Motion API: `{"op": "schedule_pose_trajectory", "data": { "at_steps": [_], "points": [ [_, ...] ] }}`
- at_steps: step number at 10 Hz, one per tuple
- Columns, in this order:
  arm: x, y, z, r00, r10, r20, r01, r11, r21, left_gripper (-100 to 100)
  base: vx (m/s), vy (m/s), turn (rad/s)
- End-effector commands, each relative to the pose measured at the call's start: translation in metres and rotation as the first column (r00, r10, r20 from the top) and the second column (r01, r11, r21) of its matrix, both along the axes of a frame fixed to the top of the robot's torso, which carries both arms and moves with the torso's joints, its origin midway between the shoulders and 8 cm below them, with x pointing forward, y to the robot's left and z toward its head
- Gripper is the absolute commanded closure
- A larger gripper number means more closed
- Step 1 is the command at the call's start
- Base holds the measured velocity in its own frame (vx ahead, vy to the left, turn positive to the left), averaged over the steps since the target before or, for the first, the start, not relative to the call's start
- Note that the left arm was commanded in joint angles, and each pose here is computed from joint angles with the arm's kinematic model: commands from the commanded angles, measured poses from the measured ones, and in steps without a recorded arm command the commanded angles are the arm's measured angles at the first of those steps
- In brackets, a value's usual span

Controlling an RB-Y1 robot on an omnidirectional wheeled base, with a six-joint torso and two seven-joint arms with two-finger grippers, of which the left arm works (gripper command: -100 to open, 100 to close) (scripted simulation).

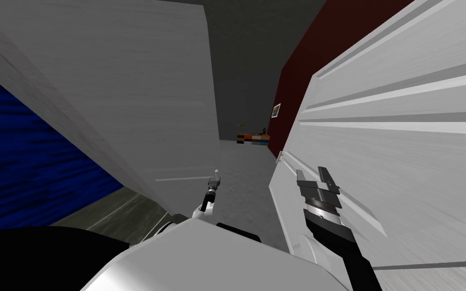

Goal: Push the door open

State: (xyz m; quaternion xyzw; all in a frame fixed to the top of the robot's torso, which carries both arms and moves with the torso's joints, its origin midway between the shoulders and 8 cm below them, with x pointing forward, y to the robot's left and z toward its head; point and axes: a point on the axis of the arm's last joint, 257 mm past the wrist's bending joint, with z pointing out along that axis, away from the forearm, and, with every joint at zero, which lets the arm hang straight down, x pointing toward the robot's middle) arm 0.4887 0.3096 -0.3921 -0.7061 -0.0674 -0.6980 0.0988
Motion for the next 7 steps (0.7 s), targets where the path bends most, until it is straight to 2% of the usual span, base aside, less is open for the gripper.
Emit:
{"op": "schedule_pose_trajectory", "data": {
  "at_steps": [1,2,4,5,7],
  "points": [
    [0.008,0.017,0.014,0.9989,0.028,0.039,-0.028,0.9995,0.011,100,0.14,-0.064,0.043],
    [0.012,0.016,0.022,0.9981,0.026,0.056,-0.027,0.9996,0.01,100,0.051,-0.021,-0.039],
    [0.005,0.017,0.007,0.9994,0.029,0.021,-0.029,0.9995,0.011,100,0.011,0.004,-0.022],
    [0.002,0.027,0.007,0.9979,0.06,0.022,-0.06,0.9982,0.004,100,0.102,-0.04,0.057],
    [0.002,0.027,0.007,0.9979,0.06,0.022,-0.06,0.9982,0.004,100,0.108,-0.049,0.054]
  ]
}}
